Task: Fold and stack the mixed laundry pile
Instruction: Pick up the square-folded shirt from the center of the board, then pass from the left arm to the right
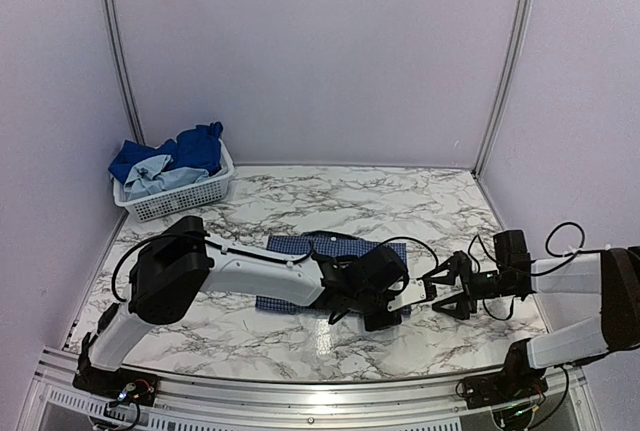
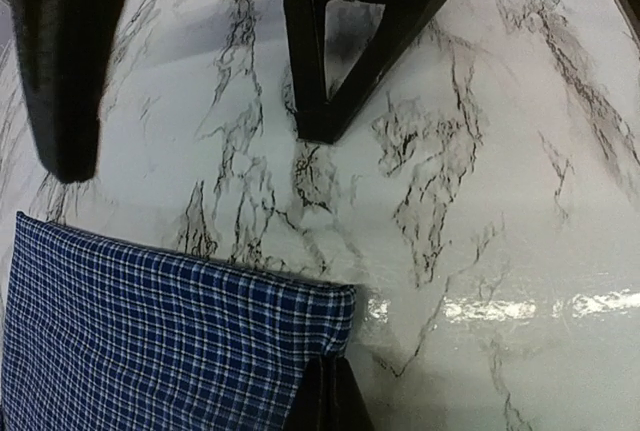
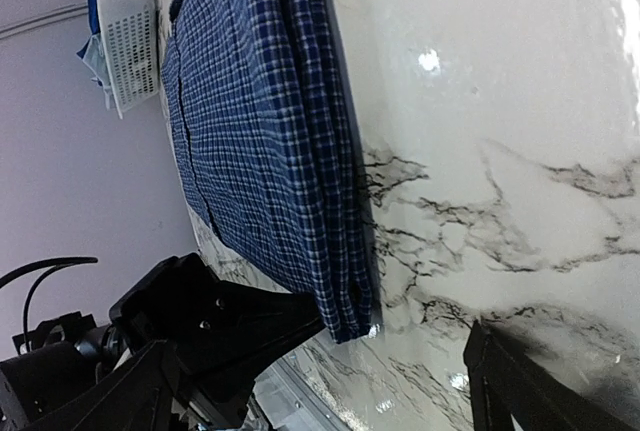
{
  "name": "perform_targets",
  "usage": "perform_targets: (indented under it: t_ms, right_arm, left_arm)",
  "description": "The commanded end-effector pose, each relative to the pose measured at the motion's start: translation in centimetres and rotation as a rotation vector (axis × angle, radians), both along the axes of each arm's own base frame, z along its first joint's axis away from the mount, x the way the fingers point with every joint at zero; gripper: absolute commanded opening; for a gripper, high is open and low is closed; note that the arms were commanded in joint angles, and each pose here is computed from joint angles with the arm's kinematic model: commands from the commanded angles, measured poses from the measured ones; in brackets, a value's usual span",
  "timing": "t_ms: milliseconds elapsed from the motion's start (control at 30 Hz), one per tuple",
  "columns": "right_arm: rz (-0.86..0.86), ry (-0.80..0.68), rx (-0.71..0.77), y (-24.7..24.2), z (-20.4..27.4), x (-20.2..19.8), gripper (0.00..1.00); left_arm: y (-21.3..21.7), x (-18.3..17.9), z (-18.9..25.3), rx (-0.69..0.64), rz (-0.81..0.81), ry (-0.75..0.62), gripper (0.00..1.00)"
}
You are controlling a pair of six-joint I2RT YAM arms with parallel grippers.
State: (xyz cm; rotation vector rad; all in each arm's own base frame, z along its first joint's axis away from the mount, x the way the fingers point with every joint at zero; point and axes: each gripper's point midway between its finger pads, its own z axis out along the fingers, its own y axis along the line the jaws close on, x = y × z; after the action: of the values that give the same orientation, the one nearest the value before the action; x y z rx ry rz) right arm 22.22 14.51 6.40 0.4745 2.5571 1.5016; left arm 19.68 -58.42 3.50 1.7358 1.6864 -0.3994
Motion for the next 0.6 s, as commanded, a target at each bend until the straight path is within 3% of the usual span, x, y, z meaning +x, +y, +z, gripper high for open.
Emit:
perform_targets:
  t_ms: [0,233,567]
  right_arm:
    - [-0.042,-0.013,0.045,0.2,0.4,1.2,0.97]
    - [-0.044,-0.006,0.069,1.7,0.1,1.6,0.99]
    - [-0.069,0.029,0.122,5.3,-0.3,4.6,0.98]
  left_arm:
    - [-0.8,0.1,5.5,-0.147,0.019,0.041,0.0]
    - [0.1,1.2,8.5,-0.256,0.062,0.065,0.0]
    - [0.2,0.6,9.3,-0.277,0.032,0.077,0.0]
